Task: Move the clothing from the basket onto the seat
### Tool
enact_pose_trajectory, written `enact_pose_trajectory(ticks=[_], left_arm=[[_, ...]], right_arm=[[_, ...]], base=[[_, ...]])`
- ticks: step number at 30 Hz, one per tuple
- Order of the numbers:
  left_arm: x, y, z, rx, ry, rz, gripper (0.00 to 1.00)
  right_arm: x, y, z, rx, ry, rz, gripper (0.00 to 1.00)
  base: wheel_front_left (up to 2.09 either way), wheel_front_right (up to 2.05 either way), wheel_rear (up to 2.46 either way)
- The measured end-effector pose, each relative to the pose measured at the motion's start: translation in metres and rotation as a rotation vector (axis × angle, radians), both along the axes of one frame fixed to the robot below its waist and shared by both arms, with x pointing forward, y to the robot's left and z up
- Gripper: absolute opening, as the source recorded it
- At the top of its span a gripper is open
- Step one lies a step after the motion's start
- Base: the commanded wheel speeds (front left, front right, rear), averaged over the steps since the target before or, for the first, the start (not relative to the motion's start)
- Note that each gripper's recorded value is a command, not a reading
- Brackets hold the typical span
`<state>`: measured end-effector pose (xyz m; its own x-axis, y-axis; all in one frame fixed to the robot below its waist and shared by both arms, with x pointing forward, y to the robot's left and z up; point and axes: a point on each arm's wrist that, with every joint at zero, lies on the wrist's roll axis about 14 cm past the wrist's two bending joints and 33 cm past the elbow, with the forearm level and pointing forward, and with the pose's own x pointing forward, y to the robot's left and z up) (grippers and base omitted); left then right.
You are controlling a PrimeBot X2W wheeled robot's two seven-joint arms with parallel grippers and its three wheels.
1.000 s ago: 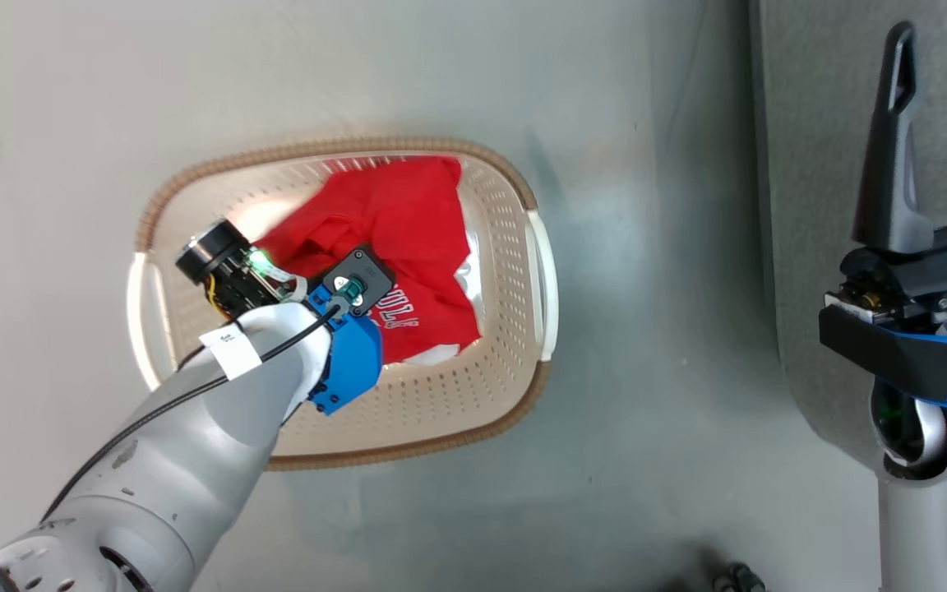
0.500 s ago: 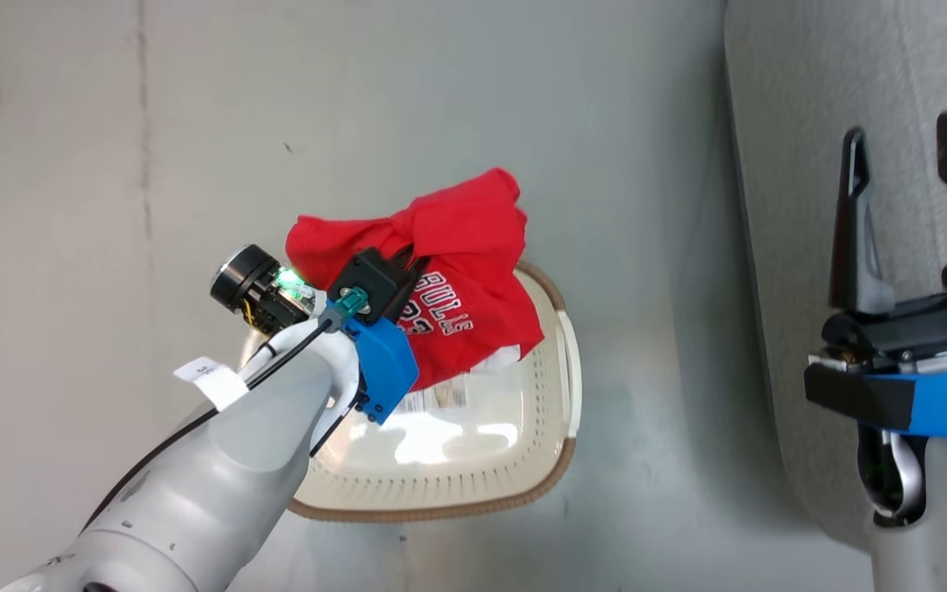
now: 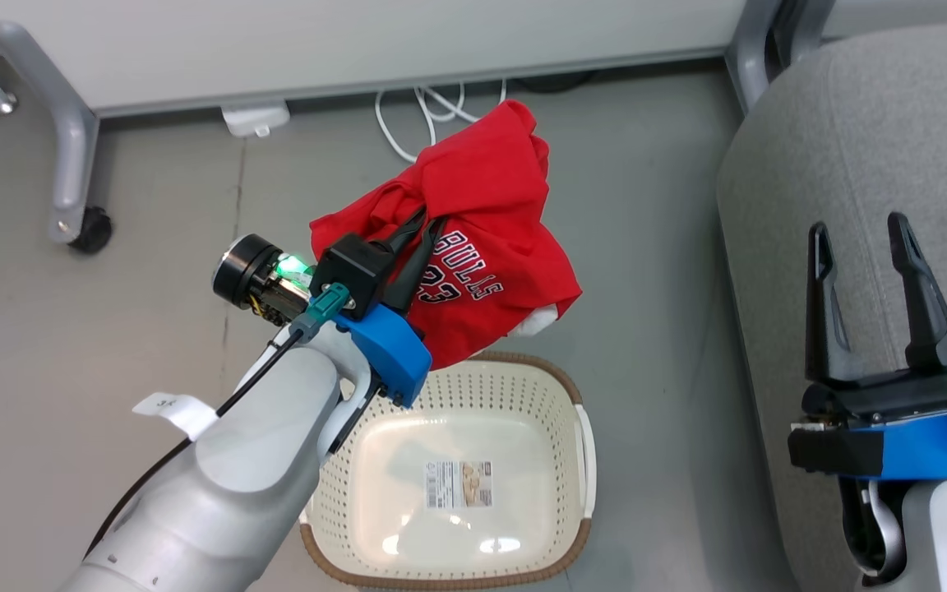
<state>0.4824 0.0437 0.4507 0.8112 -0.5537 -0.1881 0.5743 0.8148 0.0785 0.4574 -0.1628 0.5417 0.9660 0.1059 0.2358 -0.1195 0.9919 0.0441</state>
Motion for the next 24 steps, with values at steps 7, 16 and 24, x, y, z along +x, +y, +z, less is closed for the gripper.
enact_pose_trajectory(ticks=[7, 16, 24], left_arm=[[-0.011, 0.005, 0.06, -0.067, -0.143, 0.032, 0.0], [-0.029, 0.009, 0.107, -0.099, -0.267, 0.04, 0.0], [-0.037, 0.012, 0.121, -0.107, -0.306, 0.039, 0.0]], right_arm=[[-0.023, 0.004, 0.015, 0.01, -0.022, 0.012, 1.0], [-0.044, 0.011, 0.022, 0.029, -0.029, 0.036, 1.0], [-0.049, 0.014, 0.023, 0.042, -0.029, 0.047, 1.0]], base=[[0.0, 0.0, 0.0], [0.0, 0.0, 0.0], [0.0, 0.0, 0.0]])
